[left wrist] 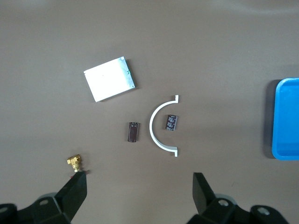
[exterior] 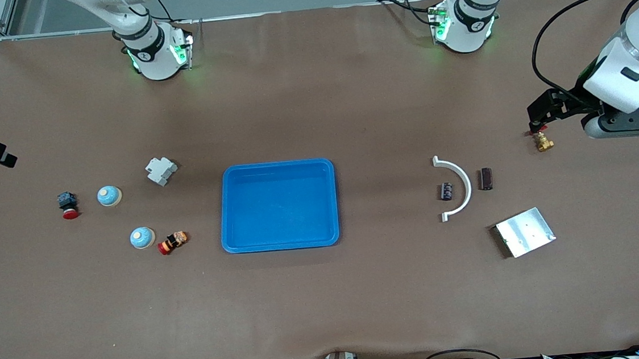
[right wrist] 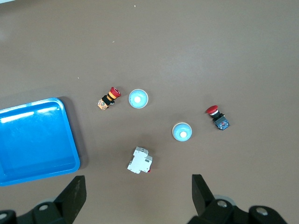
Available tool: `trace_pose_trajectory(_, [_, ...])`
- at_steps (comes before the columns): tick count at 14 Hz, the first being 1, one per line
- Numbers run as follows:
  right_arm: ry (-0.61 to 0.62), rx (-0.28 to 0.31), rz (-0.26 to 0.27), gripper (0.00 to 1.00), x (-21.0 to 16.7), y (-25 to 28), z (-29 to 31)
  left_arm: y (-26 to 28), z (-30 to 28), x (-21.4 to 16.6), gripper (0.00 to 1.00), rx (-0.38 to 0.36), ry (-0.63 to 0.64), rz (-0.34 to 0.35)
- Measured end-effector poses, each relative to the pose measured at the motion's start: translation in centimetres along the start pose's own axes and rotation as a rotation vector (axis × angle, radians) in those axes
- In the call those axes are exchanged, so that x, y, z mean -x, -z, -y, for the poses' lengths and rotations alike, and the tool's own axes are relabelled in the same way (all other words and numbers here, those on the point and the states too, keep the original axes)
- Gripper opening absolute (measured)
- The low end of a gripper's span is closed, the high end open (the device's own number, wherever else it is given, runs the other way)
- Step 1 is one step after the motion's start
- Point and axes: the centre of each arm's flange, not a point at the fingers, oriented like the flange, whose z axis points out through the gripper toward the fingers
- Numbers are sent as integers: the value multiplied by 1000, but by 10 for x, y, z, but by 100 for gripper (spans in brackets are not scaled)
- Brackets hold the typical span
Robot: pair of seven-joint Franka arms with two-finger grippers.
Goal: Place electrolytic capacitor and blue bell in tray
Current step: 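Reach the right gripper to a blue bell while the left gripper reaches a capacitor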
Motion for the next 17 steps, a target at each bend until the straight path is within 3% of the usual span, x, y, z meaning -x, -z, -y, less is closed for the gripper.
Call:
trace_pose_trajectory(7, [0, 0, 5, 100, -1, -2, 0, -5, -11, -1, 100, 2, -20, 1])
trace_pose_trajectory(9, [-13, 3, 31, 100, -3, -10, -7, -15, -22, -4, 100, 3, -32, 15])
trace_pose_trajectory(14, [-52, 9, 146, 100, -35, -110, -59, -35, -26, -7, 100, 1, -19, 43])
trace_pose_trajectory(17, [-27, 36, 153, 100, -53, -191, -74, -82, -43, -6, 100, 2, 8, 59])
